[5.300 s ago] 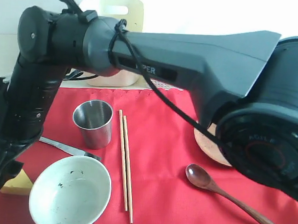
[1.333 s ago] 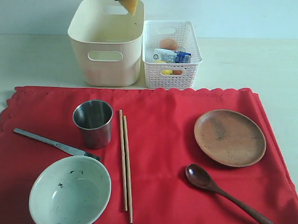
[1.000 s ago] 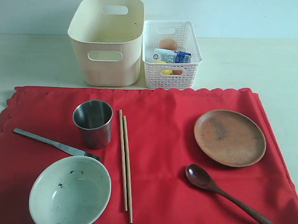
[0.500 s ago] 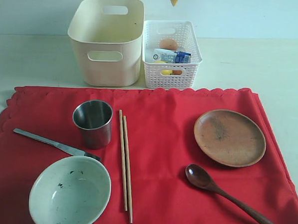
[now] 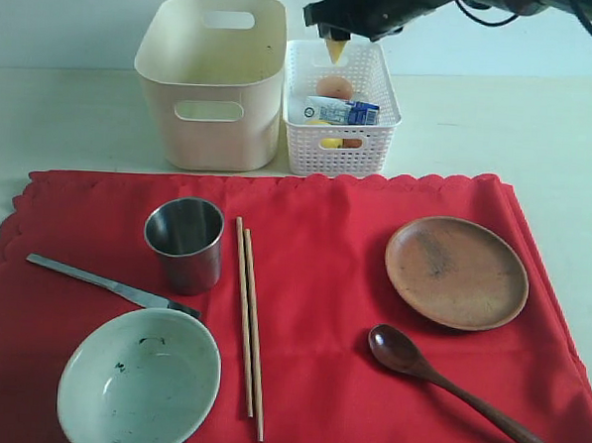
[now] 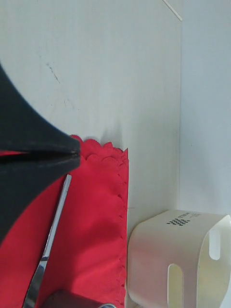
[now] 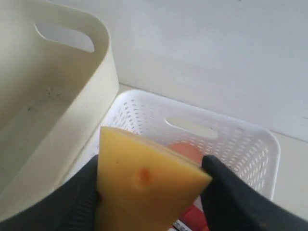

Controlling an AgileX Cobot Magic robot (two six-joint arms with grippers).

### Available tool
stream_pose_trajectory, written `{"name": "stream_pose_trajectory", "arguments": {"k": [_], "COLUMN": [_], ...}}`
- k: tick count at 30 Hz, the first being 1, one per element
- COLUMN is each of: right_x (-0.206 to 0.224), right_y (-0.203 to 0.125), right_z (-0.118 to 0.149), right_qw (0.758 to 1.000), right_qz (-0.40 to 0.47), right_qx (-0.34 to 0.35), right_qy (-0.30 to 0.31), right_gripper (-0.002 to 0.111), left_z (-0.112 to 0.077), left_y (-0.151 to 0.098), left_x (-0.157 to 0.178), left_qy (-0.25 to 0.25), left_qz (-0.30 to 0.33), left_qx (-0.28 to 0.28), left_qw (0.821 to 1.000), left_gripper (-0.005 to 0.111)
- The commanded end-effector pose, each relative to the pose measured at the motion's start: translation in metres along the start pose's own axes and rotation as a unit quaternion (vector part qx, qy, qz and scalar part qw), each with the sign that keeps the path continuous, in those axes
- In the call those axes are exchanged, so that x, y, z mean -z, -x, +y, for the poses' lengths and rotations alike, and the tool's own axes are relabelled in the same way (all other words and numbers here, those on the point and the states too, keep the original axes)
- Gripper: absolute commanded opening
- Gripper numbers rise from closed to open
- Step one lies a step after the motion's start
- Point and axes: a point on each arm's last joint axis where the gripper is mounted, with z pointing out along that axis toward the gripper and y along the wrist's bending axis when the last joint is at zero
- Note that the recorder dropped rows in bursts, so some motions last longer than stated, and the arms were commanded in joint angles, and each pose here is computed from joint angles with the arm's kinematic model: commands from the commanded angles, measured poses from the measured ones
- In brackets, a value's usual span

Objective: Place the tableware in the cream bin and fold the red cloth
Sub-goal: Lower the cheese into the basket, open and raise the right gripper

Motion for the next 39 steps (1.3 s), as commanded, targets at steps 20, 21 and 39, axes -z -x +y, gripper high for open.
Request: {"name": "stream_pose_trajectory", "arguments": {"k": [20, 21, 39], "right_x": [-0.030, -0.030, 0.008], "right_y": [-0.031, -0.032, -0.002], "right_z": [-0.029, -0.029, -0.022], "right_qw": [0.999, 0.999, 0.999], "right_qz": [0.036, 0.039, 0.033], "right_qx": [0.020, 0.021, 0.032], "right_qy": [-0.031, -0.031, -0.024], "right_gripper": [0.057, 0.060, 0.075], "left_z": [0.000, 0.000, 0.000], "left_y": [0.000, 0.000, 0.000], "left_x": [0.000, 0.000, 0.000], "left_qy": [-0.002, -0.002, -0.002], "left_qz": [-0.004, -0.004, -0.004], "left_qx": [0.006, 0.006, 0.006], "left_qw": [1.000, 1.000, 1.000], "left_gripper": [0.000, 0.000, 0.000]}}
